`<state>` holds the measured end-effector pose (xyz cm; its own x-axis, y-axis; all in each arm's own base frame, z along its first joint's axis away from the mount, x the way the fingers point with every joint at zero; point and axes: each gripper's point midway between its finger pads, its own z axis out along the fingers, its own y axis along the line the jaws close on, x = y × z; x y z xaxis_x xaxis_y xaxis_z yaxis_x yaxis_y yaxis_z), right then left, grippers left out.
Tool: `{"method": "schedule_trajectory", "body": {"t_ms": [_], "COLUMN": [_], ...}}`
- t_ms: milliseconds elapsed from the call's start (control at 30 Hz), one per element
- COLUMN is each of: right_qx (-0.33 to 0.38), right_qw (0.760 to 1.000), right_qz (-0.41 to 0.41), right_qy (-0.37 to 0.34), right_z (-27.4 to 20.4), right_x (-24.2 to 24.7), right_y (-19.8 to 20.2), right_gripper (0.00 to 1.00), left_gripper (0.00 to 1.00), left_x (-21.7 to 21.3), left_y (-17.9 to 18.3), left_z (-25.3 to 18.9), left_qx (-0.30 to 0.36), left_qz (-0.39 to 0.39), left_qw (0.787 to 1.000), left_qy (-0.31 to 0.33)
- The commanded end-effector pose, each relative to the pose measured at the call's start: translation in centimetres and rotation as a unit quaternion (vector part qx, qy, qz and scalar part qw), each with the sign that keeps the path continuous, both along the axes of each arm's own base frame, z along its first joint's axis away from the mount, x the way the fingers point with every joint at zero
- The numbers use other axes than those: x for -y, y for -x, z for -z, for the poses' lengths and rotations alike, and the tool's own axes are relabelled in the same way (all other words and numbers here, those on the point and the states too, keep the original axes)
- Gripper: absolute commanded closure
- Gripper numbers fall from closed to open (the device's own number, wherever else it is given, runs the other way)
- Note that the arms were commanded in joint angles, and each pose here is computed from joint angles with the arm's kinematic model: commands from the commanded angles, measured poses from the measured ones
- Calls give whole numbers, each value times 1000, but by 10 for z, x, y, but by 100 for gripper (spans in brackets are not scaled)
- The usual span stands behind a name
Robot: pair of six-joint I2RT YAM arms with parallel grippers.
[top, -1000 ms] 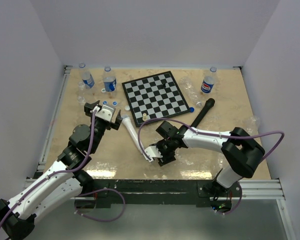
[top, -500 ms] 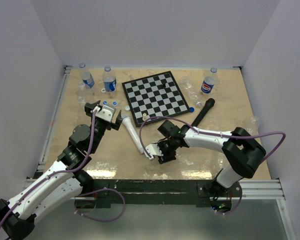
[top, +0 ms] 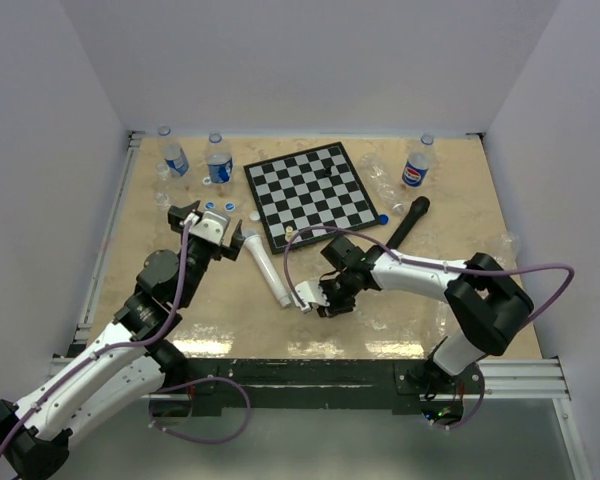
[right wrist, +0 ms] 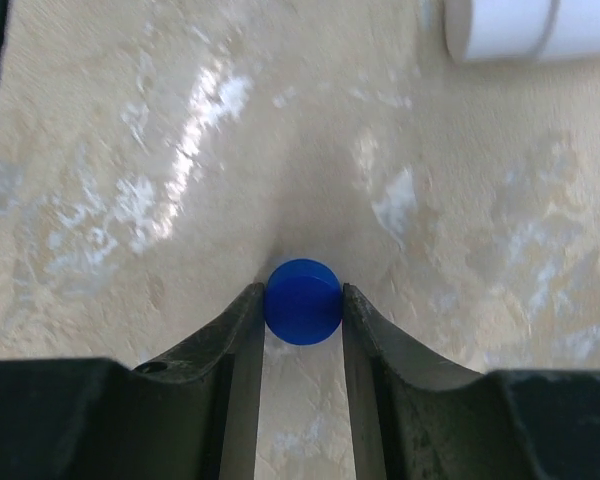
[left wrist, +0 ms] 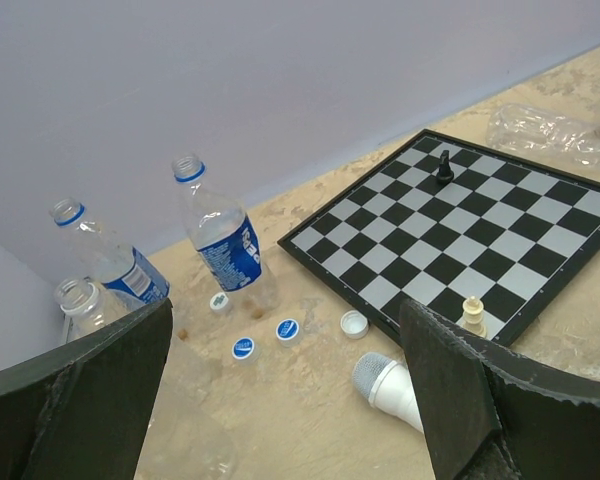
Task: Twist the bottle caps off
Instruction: Move the bottle cap to the center of the board.
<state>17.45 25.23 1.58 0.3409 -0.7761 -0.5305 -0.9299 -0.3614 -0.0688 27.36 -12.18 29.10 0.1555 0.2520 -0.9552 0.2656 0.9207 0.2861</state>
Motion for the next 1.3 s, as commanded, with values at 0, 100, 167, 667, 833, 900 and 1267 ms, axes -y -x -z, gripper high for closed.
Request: {"method": "schedule_trajectory", "body": {"t_ms": [0, 100, 167, 667, 833, 900, 1267], "right_qx": [5, 15, 26, 77, 84, 85, 21], "right_qw": [998, 993, 983, 811, 744, 718, 670], "right_qz": [55, 120, 178, 571, 642, 668, 713], "right_qy": [-8, -17, -21, -106, -164, -177, -209], "right_z": [-18, -34, -47, -105, -114, -115, -78], "right_x": [24, 56, 89, 312, 333, 342, 349], "right_y": [-26, -52, -73, -221, -272, -292, -353], "right_gripper": [83, 84, 85, 84, 83, 83, 75], "left_gripper": [0, 0, 0, 0, 0, 0, 0], "left_x": [-1, 1, 2, 5, 6, 6, 6], "left_y": [3, 5, 6, 15, 15, 16, 15], "left_z": [-12, -15, -16, -25, -27, -27, -25], "left_qx": [20, 25, 25, 37, 39, 39, 39], "left_qz": [6, 13, 18, 42, 44, 45, 43], "left_qw": [1000, 999, 999, 998, 997, 997, 998], "left_qy": [17, 23, 24, 39, 40, 41, 37]}}
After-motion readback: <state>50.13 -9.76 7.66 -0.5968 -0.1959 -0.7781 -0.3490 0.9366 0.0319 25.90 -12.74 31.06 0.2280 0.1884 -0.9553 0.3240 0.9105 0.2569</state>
